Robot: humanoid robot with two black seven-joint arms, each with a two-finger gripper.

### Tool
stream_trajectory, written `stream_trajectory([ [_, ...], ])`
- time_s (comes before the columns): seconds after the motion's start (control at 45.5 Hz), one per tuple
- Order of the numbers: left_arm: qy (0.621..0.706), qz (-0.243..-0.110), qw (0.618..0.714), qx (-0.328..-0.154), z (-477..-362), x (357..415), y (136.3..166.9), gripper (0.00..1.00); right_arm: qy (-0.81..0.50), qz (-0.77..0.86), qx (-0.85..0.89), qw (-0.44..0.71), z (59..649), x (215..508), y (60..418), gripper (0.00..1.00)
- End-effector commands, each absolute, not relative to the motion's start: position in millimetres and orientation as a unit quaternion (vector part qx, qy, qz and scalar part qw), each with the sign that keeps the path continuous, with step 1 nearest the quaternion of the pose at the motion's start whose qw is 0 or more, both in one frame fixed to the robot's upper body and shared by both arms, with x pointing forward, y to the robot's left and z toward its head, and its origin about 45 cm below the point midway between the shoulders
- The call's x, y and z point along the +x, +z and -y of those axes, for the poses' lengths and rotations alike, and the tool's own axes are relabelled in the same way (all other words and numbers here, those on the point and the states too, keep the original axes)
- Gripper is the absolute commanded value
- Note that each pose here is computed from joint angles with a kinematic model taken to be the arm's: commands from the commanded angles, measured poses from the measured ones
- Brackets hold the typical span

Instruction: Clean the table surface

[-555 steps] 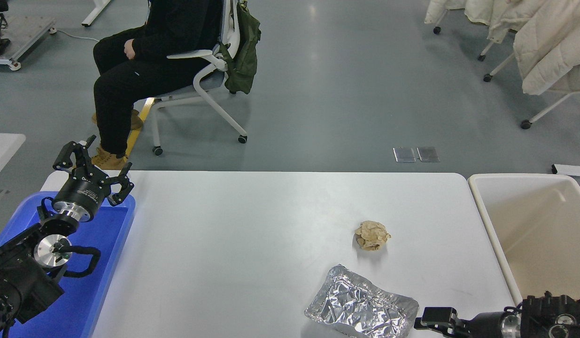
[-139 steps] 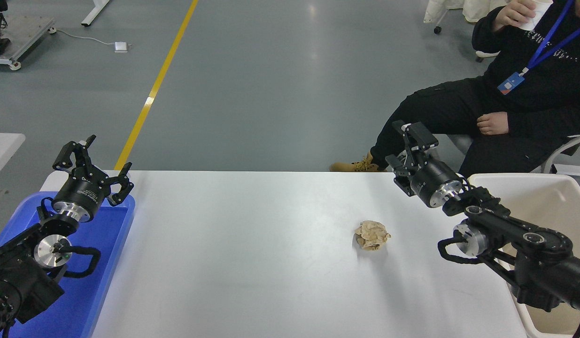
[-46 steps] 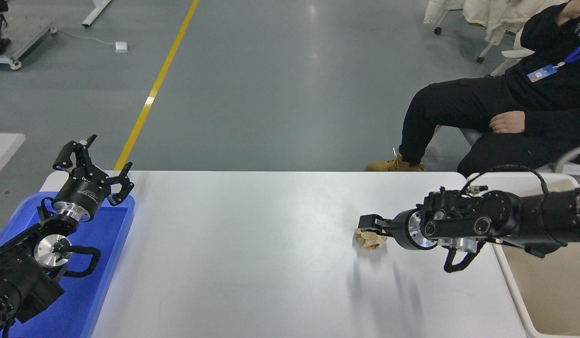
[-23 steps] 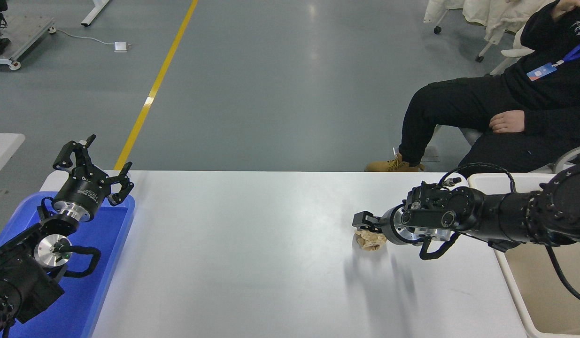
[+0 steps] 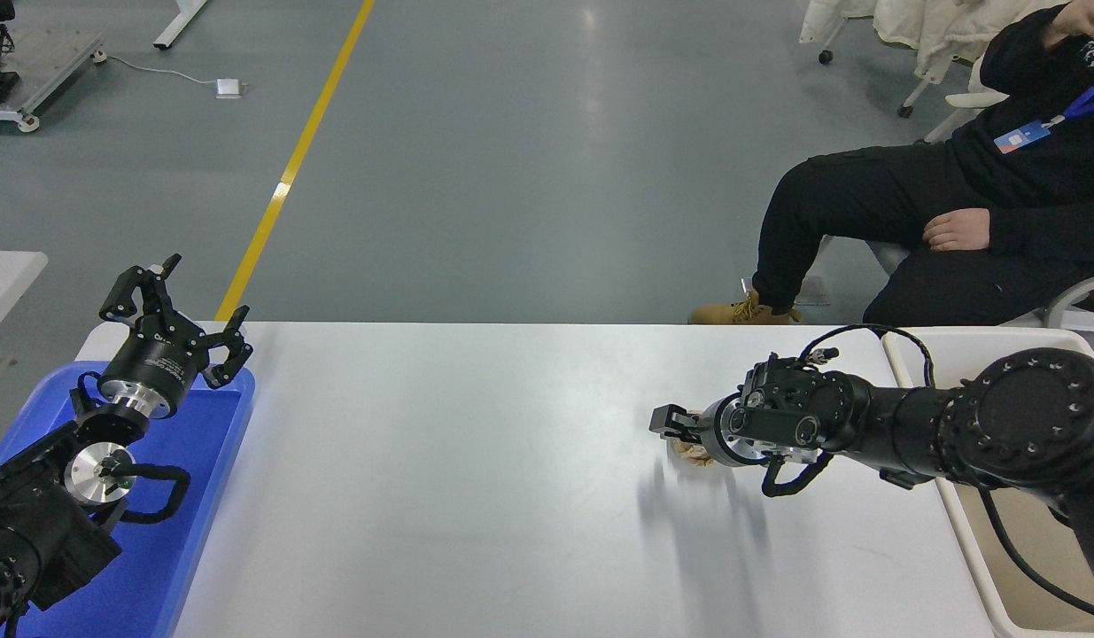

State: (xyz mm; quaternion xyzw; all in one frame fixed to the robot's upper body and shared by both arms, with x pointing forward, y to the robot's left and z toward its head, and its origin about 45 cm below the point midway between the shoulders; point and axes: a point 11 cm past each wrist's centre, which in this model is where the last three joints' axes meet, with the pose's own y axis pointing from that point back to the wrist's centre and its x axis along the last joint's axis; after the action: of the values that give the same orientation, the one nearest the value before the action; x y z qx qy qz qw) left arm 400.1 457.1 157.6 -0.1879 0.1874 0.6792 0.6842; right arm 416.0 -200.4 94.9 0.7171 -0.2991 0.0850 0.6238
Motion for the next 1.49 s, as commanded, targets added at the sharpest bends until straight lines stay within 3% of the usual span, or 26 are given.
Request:
stream_trajectory([
  [0.0,0.6790,-0.187,0.6845,-0.188,-456.9,400.4,157.9,1.00,0.095,0.331,0.696,0.631,222,433,98,0.98],
  [0.088,0.6793,-0.188,0.6842,-0.188,-457.1,399.9,157.3,1.00,0.097,0.334,0.693,0.632,226,435,98,0.93],
  [0.747,0.6790,-0.187,0.6845,-0.188,-456.9,400.4,157.9,1.00,0.089,0.245,0.709,0.655,217,421,91,0.99],
  [1.011,0.6790,-0.187,0.6845,-0.188,-456.9,400.4,157.9,1.00,0.081,0.238,0.709,0.659,219,413,82,0.95],
  [1.099,0.6790,-0.187,0.6845,-0.188,-456.9,400.4,157.9,1.00,0.081,0.237,0.710,0.658,219,414,83,0.83],
  [1.297,0.6790,-0.187,0.6845,-0.188,-456.9,400.4,157.9,1.00,0.078,0.217,0.715,0.660,215,416,90,0.03],
  [1.473,0.6790,-0.187,0.6845,-0.188,-456.9,400.4,157.9,1.00,0.077,0.211,0.719,0.657,210,422,101,0.00],
])
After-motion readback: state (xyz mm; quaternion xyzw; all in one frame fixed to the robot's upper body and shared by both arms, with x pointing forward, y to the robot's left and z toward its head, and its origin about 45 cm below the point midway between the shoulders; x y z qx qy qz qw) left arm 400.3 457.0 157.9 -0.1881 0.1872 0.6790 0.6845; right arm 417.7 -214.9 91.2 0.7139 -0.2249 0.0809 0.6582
